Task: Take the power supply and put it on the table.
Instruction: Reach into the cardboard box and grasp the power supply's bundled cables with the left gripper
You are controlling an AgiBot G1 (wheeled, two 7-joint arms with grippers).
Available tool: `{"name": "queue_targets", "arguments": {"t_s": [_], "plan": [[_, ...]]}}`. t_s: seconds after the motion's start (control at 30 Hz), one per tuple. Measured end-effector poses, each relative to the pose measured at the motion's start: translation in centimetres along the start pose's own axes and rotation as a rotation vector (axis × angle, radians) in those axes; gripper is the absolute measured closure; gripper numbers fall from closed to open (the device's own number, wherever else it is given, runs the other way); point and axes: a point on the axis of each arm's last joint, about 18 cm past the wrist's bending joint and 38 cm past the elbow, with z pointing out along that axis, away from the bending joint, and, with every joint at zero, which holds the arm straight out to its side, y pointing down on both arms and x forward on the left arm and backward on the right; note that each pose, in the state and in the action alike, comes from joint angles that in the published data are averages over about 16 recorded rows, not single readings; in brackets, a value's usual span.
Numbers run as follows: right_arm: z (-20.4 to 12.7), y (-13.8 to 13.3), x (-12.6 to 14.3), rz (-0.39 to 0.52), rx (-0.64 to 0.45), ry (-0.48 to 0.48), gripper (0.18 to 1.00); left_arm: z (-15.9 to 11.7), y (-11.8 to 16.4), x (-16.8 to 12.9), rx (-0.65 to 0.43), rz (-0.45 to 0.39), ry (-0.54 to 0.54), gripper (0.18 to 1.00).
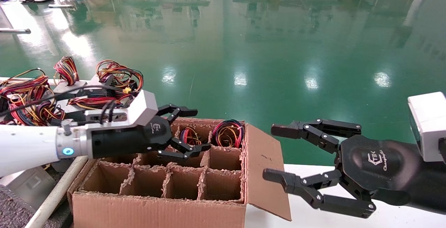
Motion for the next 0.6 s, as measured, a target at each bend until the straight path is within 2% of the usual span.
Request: {"name": "queue_targets", "arguments": {"t_s": [0.33,0.6], "plan": [[0.0,0.0,0.0,0.0,0.0,0.0,0.362,2.9,1.6,-1.0,-0.04,0.014,-0.081,0.183],[0.0,0.0,0.0,0.0,0.0,0.0,0.252,5.5,2.3,-2.3,-0.084,0.034,-0.173,0.183]]}}
